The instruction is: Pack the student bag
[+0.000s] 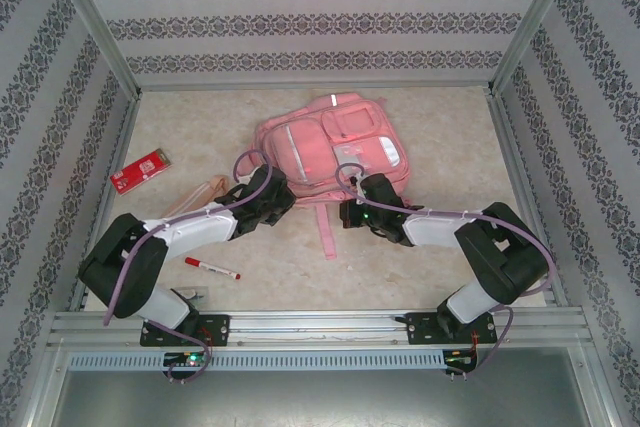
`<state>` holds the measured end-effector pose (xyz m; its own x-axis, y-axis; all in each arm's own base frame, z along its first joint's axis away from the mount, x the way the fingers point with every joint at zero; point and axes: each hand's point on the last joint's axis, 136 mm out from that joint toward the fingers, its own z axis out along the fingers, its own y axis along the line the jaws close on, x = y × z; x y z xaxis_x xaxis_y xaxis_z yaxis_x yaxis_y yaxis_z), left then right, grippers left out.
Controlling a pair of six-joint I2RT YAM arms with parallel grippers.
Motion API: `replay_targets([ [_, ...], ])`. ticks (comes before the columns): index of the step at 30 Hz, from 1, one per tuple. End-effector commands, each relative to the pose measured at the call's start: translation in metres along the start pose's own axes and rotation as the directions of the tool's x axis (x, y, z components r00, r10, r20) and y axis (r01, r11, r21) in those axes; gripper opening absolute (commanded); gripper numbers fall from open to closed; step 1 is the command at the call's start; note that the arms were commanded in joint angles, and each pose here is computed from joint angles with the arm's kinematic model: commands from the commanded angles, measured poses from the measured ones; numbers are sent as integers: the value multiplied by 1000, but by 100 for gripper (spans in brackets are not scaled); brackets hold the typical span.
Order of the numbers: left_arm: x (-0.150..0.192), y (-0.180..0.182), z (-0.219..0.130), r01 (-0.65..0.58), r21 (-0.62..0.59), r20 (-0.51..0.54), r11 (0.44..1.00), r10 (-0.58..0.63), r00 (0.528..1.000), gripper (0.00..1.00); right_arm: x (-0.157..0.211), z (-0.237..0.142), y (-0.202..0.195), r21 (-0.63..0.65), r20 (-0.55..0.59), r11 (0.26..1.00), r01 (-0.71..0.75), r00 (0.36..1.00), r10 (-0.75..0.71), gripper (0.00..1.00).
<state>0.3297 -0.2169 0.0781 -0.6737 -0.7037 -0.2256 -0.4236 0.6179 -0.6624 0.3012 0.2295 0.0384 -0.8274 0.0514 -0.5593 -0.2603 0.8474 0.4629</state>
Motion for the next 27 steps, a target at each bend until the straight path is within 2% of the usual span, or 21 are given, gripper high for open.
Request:
replay_targets([
  [1,-4,12,5,-50,-29,-19,998,49,999,0,-6,-15,-58,228,68,970,-88,995,74,12],
  [5,1,5,8,-49,-5,-52,999,49,997,0,-9,-32,-59,245,93,963,-108,992,87,22],
  [7,6,0,9,-49,12,-78,999,50,996,14,-14,-42,-52,229,107,967,-109,991,86,23],
  [8,9,-4,9,-50,29,-97,998,53,994,18,-15,-48,-50,225,113,969,-103,990,79,23],
  [13,25,-21,-2,-107,77,-182,991,119,976,46,-31,-88,-50,294,185,950,-108,981,54,26],
  [15,25,-20,-15,-133,72,-181,989,144,973,51,-38,-99,-47,297,212,949,-106,976,43,27],
  [18,19,-16,-40,-205,51,-154,978,210,965,55,-46,-110,-42,311,192,946,-90,981,30,26],
  [23,-5,-12,-79,-432,-51,-107,901,425,899,65,-51,-97,-5,203,102,977,64,991,-86,25],
  [27,-30,2,-77,-558,-144,-89,818,550,830,69,-48,-82,30,85,46,987,137,989,-141,26],
])
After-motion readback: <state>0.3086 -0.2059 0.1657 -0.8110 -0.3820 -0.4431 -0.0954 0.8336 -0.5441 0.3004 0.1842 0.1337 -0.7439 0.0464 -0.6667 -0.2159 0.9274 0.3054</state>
